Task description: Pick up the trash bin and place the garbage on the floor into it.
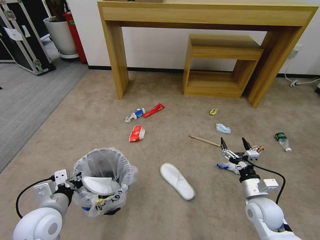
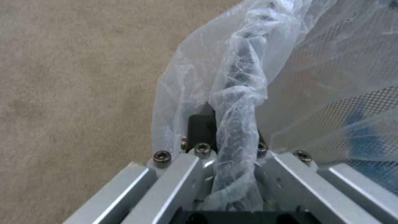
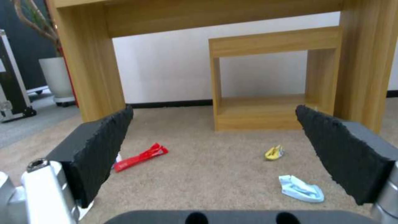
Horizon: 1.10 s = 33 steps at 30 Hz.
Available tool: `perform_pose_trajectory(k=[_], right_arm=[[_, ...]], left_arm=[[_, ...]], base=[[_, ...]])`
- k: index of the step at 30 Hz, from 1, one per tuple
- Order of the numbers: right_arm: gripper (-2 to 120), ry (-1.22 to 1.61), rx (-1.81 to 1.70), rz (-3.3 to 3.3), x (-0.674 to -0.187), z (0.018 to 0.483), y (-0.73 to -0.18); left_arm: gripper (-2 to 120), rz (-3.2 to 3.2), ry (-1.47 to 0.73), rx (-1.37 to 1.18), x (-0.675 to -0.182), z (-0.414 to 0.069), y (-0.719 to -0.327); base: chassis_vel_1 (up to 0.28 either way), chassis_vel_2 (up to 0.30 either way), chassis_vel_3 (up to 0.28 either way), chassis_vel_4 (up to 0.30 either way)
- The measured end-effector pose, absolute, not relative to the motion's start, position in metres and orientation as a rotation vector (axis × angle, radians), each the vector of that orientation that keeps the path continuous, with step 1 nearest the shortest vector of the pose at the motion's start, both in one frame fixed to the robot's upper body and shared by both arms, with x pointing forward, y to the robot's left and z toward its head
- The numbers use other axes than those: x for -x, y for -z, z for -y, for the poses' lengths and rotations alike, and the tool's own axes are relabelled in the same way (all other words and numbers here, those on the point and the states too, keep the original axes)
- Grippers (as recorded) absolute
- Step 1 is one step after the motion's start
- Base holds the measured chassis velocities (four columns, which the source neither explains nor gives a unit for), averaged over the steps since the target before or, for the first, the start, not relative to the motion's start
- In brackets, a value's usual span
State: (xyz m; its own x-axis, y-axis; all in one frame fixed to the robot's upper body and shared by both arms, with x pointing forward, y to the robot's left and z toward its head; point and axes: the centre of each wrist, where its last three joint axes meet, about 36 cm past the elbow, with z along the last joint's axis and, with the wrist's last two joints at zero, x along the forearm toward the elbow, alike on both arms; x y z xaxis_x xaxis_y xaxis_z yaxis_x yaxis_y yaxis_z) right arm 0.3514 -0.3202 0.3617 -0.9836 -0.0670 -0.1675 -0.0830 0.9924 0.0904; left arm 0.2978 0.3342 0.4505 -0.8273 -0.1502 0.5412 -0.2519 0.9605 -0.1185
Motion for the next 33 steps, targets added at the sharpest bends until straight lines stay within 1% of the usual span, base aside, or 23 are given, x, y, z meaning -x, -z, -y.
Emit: perform_pose_trajectory(k=[25,33], right_arm=[[100,-0.074,0.074,-3.062,-0.364,0.325,-0.366],[100,-0.104,0.135,-3.197,-0.383,0.325,-0.377]], left_arm=[[1,2.553,-0.245,-0.280,-0.302,-0.336,-0.447],[1,2.551,-0.242,-0.286,-0.302,-0.337,-0.447]], base=[[0.000,0.000,0.000,0.000],[0.000,0.000,0.000,0.000]])
